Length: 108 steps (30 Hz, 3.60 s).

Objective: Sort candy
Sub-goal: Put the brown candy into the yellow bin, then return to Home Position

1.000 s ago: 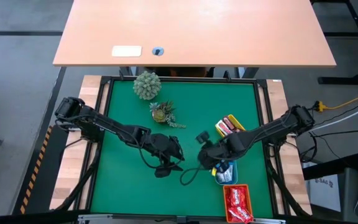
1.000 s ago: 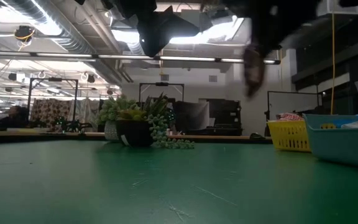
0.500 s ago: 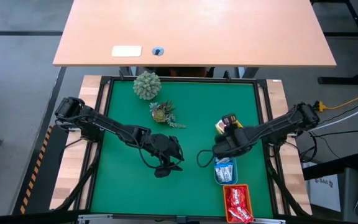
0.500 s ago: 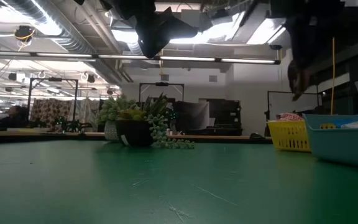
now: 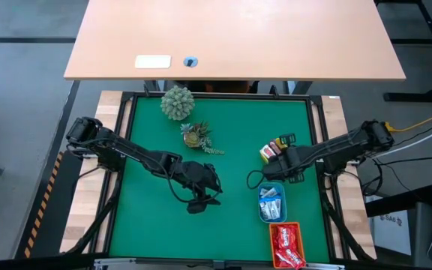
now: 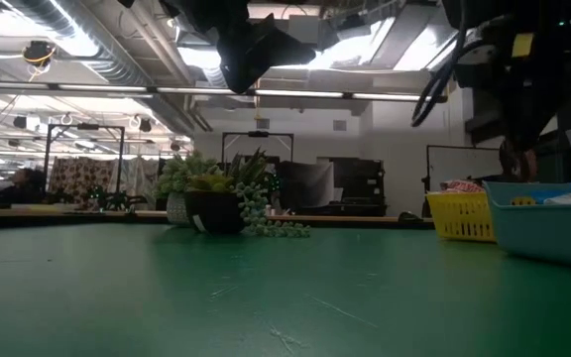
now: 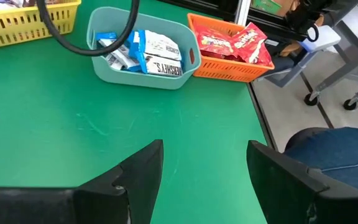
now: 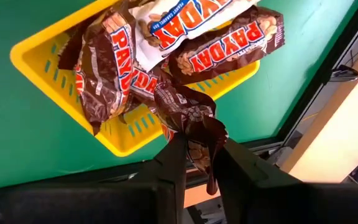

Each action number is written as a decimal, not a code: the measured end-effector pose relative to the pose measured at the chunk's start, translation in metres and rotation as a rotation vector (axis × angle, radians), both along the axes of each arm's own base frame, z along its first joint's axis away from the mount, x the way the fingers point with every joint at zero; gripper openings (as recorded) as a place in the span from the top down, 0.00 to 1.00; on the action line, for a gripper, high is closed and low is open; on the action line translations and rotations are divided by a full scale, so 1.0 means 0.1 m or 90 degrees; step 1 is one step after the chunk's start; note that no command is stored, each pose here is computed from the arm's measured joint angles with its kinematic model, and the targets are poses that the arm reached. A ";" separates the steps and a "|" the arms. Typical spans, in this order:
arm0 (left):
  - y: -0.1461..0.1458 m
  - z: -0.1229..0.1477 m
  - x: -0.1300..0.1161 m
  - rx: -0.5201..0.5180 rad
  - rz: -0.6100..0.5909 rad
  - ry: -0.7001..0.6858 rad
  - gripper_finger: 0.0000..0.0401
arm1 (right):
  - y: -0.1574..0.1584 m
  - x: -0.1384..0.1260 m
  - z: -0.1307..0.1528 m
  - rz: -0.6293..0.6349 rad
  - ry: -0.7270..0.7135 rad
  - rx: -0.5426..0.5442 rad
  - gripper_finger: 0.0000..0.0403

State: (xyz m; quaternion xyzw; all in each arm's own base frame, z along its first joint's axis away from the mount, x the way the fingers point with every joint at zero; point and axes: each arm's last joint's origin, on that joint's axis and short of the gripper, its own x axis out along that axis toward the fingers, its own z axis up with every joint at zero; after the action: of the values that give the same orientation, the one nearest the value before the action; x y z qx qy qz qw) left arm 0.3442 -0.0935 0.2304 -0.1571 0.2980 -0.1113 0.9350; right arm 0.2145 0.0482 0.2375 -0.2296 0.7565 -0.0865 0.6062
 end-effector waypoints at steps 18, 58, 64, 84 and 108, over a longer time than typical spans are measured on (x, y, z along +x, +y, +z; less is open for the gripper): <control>0.00 0.00 0.00 0.002 -0.001 -0.001 0.44 | 0.01 0.00 -0.03 -0.005 0.001 0.016 0.67; 0.58 1.60 -1.86 0.012 0.136 -0.229 0.44 | -0.06 -0.46 2.02 -0.049 -0.464 0.286 0.57; 0.70 1.75 -2.25 0.030 0.165 -0.309 0.44 | -0.20 -0.94 2.21 -0.119 -0.573 0.327 0.57; 0.79 1.03 -2.48 0.234 0.171 -0.321 0.44 | -0.25 -1.01 1.22 0.008 -0.755 0.291 0.96; 0.84 -0.15 -2.54 0.236 0.250 -0.430 0.44 | -0.24 -1.06 -0.43 0.079 -1.035 0.411 0.99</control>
State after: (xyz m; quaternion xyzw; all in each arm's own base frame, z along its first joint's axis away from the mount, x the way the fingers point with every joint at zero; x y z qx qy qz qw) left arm 0.0900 -0.0097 0.2151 0.0047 -0.0452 0.0787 0.9959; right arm 0.1084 0.0242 0.1948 0.0454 0.0636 0.0284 0.9965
